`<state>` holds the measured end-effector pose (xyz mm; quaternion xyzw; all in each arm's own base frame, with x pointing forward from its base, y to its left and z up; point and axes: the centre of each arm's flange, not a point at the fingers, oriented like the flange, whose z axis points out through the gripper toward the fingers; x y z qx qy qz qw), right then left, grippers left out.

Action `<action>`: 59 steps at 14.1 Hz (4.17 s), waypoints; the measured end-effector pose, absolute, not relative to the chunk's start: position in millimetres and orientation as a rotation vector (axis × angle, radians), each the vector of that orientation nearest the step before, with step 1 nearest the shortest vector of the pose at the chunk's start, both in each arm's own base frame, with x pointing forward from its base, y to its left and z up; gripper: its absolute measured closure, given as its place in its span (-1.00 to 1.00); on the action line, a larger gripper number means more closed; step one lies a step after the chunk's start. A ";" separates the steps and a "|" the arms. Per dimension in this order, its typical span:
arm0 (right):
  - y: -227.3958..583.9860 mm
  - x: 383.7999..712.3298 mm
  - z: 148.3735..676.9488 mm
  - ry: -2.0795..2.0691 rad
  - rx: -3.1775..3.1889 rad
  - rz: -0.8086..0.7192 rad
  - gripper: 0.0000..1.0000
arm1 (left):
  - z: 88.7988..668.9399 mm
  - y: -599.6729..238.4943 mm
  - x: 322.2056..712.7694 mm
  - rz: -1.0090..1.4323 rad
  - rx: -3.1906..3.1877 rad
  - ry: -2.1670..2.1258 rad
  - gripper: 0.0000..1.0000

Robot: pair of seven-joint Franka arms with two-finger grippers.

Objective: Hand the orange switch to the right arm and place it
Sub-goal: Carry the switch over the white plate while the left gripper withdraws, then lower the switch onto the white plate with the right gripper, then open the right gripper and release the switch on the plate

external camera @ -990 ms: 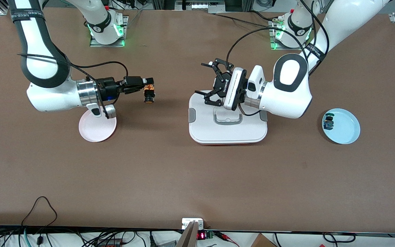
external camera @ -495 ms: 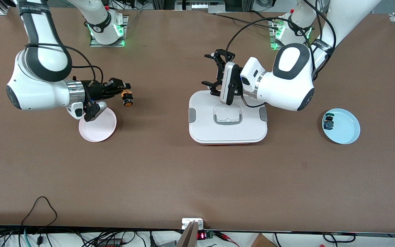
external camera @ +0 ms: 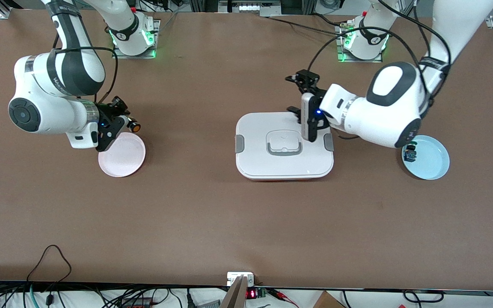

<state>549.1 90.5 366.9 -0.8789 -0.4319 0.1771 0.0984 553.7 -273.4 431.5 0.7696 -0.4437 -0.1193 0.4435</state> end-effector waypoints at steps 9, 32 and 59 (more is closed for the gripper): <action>65.6 568.4 355.0 -1.901 -2.550 0.462 0.36 | 496.0 -226.7 561.2 -0.681 2.569 -0.841 -1.00; 44.1 555.4 225.6 -2.217 -2.393 0.343 0.36 | 594.0 -46.7 555.3 -0.032 3.187 -0.093 -1.00; 83.2 579.6 387.0 -2.007 -2.506 0.074 -1.00 | 614.2 -63.1 541.0 0.021 3.190 0.057 -1.00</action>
